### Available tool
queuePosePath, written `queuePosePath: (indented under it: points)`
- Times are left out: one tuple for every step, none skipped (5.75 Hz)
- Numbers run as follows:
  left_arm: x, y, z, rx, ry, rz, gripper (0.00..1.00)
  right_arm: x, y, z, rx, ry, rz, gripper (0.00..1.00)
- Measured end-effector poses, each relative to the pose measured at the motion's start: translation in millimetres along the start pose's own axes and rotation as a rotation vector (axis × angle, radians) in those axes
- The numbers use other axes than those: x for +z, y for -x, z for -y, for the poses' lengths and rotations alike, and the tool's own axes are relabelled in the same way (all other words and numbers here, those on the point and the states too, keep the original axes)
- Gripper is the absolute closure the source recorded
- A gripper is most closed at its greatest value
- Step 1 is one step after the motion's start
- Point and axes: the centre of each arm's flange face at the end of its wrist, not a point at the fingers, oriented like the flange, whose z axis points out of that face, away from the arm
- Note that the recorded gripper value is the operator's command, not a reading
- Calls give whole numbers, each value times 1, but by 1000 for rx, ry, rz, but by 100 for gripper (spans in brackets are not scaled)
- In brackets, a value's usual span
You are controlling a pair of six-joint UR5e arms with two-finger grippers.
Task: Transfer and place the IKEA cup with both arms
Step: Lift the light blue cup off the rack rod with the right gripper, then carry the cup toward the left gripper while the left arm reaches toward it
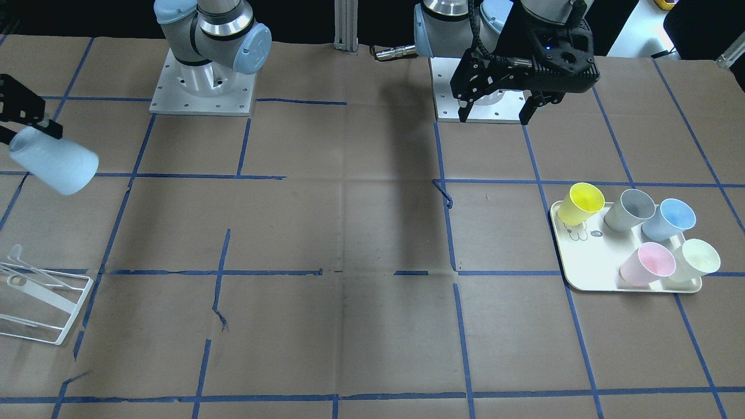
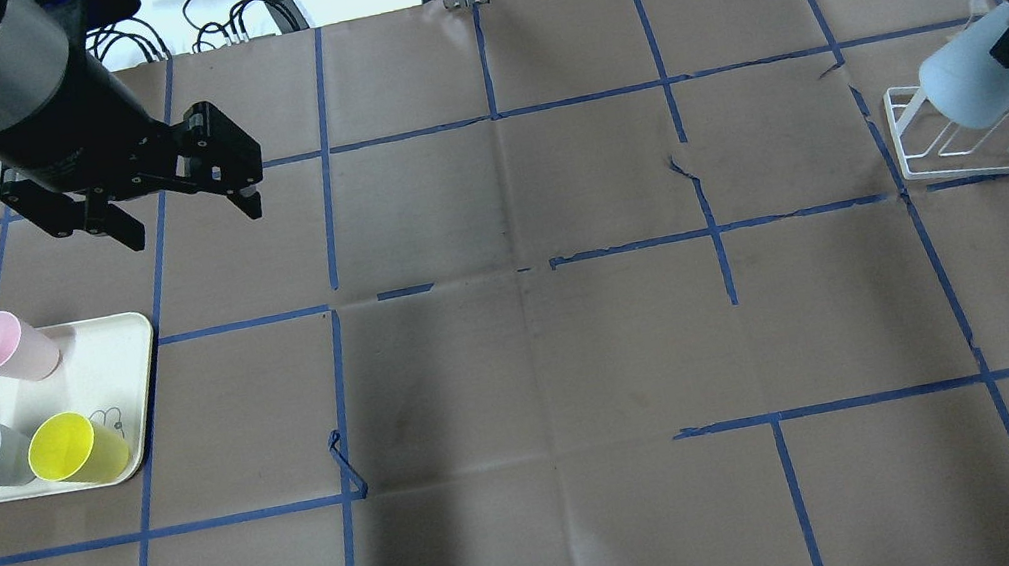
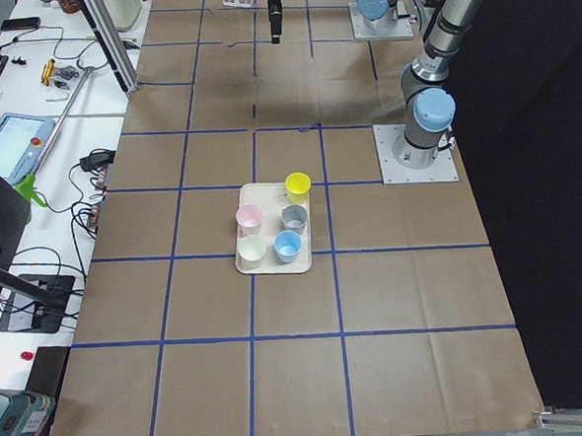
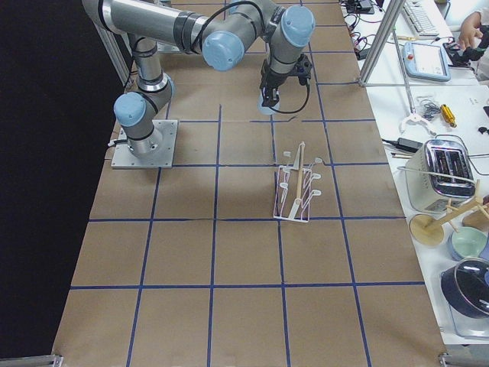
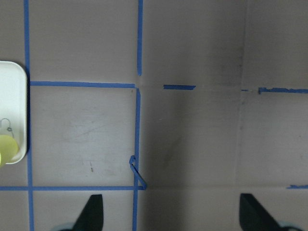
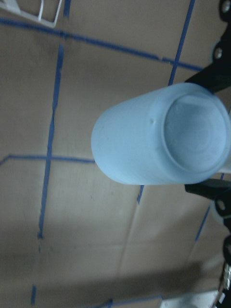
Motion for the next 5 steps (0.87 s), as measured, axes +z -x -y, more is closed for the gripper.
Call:
queuePosePath:
  points:
    - [-1, 22, 1, 4, 42, -109, 2, 15, 24, 3, -61, 20, 176, 74]
    - [3, 43, -1, 41, 87, -227, 2, 34, 42, 12, -103, 25, 361, 75]
    - [12, 62, -3, 89, 120, -357, 2, 55, 61, 23, -88, 8, 554, 75]
    - [21, 82, -5, 123, 134, -490, 2, 81, 83, 33, -11, -26, 747, 75]
    - [33, 102, -8, 142, 128, -647, 2, 114, 108, 42, 49, -58, 884, 75]
